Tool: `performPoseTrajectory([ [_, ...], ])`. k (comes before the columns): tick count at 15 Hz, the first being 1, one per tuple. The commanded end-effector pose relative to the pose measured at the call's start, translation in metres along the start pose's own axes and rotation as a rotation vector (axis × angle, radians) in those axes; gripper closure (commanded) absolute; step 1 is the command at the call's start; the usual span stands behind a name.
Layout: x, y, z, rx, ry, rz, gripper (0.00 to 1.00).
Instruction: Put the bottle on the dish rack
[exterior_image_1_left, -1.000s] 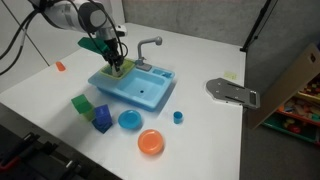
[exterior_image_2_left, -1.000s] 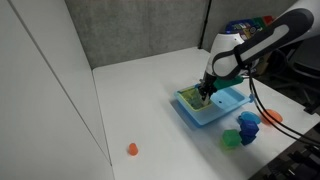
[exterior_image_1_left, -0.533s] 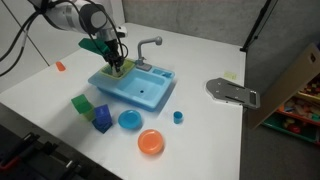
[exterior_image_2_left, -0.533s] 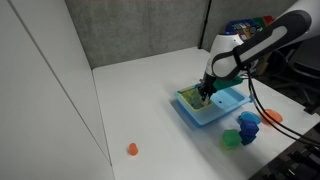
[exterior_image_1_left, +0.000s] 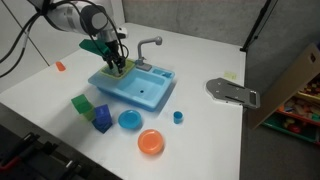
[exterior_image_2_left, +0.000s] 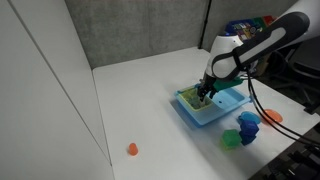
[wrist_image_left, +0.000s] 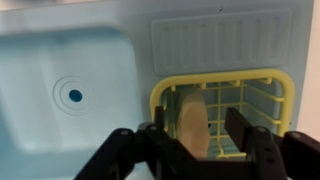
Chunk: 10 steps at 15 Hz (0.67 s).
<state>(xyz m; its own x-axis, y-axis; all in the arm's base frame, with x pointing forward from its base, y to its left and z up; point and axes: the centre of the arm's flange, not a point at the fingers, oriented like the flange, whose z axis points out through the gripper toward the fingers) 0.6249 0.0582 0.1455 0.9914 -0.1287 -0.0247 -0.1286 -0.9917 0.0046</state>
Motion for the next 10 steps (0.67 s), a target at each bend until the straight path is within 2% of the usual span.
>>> performPoseTrajectory([
  [1,0.005,0.0,-0.016,0.003,0.011,0.006,0.04],
  [2,0.006,0.001,-0.02,0.005,0.014,0.006,0.0],
  [10,0.012,0.013,-0.072,-0.013,0.051,0.016,0.0],
])
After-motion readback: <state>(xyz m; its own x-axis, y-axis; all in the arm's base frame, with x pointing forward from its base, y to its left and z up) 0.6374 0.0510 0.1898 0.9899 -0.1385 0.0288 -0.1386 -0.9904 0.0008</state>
